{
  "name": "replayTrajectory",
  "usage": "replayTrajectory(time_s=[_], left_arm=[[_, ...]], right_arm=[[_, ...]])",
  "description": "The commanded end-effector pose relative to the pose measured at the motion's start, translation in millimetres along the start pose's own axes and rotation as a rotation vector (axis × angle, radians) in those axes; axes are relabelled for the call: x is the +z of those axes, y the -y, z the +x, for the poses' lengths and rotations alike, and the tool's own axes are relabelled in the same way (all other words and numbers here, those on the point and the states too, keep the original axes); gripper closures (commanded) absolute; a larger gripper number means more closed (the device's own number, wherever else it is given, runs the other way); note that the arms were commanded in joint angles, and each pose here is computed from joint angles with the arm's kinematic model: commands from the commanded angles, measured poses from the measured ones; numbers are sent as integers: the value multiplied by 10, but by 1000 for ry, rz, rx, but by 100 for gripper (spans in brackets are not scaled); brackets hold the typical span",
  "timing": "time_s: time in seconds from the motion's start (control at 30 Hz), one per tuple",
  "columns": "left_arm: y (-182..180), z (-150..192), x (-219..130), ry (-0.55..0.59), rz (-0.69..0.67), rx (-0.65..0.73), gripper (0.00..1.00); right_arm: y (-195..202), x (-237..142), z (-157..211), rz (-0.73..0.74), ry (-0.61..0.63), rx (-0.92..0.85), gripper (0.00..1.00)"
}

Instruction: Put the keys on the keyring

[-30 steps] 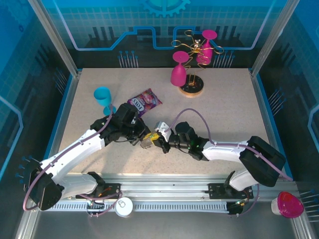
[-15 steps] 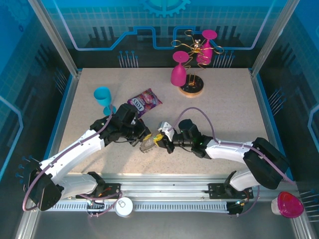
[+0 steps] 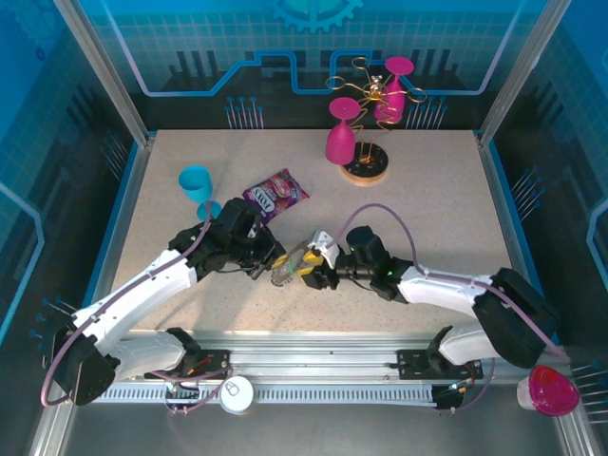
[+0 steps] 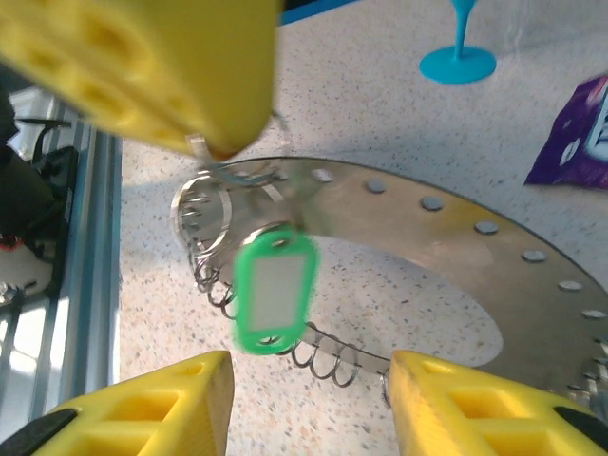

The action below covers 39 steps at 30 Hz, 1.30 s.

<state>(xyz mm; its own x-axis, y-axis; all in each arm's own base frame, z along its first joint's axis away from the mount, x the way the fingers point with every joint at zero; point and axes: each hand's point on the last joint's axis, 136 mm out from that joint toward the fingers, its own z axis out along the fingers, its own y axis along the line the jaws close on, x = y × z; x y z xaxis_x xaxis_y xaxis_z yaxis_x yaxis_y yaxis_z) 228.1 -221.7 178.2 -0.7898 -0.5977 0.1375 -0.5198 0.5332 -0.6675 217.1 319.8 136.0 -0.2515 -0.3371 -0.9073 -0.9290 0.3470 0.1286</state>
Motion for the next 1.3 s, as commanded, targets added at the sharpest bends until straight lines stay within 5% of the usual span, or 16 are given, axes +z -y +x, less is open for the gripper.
replayTrajectory(time_s=[0.0, 0.23, 1.27], left_arm=[[7, 22, 37, -26, 46, -120, 100], [-20, 36, 64, -39, 50, -225, 100], [28, 100, 115, -95, 81, -252, 100]], right_arm=[[15, -125, -92, 47, 68, -200, 56], [-99, -101, -384, 52, 188, -354, 66], [-85, 183, -558, 56, 240, -475, 81]])
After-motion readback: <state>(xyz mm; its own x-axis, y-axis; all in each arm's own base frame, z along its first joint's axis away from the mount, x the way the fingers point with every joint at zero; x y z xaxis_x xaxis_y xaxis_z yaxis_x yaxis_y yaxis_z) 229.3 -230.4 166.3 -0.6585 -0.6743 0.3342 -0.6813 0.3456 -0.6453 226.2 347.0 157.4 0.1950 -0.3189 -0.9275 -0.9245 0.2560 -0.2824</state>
